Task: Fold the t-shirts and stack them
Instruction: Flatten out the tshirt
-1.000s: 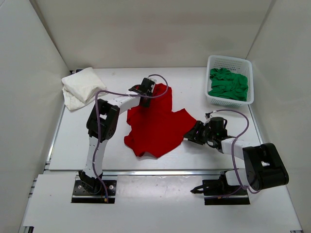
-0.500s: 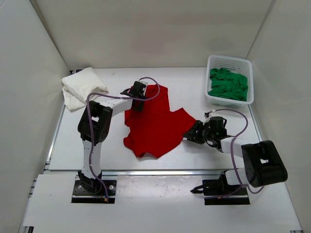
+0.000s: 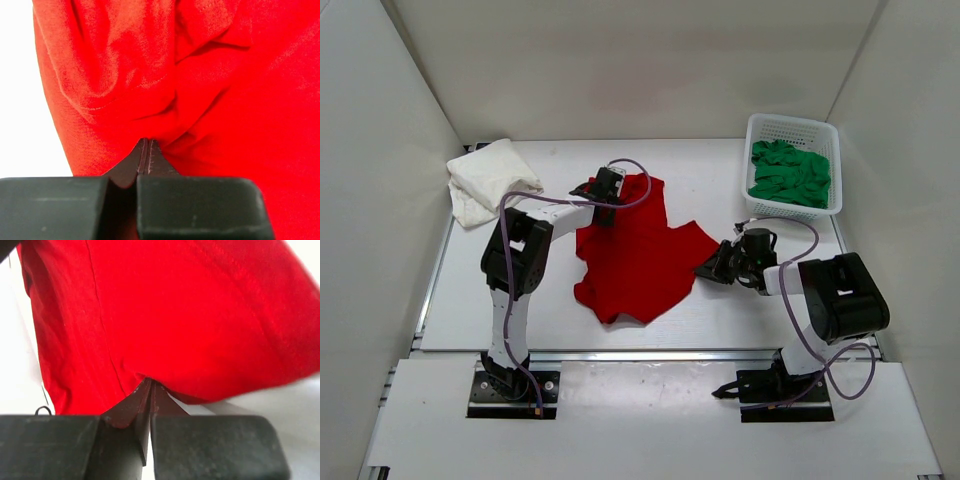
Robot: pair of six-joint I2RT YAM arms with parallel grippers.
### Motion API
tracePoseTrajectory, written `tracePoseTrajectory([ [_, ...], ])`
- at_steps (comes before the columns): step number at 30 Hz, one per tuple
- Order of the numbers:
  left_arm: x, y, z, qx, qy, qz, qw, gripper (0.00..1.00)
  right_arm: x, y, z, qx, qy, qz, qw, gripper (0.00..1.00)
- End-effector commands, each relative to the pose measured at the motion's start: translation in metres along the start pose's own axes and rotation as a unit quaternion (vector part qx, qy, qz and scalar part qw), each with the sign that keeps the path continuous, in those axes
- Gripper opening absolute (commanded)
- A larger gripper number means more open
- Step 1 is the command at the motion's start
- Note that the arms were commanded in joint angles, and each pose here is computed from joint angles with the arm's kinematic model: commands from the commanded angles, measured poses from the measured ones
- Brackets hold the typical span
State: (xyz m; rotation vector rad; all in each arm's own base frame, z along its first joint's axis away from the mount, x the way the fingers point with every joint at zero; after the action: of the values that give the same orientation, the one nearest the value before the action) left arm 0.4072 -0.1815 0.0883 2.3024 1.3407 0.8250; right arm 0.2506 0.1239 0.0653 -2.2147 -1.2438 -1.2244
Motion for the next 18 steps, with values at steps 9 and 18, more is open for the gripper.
tracePoseTrajectory([
  [9,0.063,0.030,-0.063,-0.094,-0.042,-0.138,0.985,0.00,0.004,0.036,-0.002,-0.070,-0.010,0.009,0.997,0.00],
  [18,0.116,-0.014,-0.081,-0.131,-0.109,-0.314,0.934,0.00,0.023,0.071,-0.009,-0.115,-0.004,-0.002,0.993,0.00],
])
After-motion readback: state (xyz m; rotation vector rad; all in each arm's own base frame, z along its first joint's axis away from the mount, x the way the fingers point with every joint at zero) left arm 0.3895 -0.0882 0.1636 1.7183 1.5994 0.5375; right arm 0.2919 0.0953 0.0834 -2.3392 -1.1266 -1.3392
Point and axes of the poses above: each gripper's point midway between its finger pads, its own z axis out along the fingers, its own x axis along the line the jaws close on, y = z × x, the point moved 8 cm from there along -z, back along the fingers, and after that the axes turned 13 degrees about z, right-handed, at the moved point
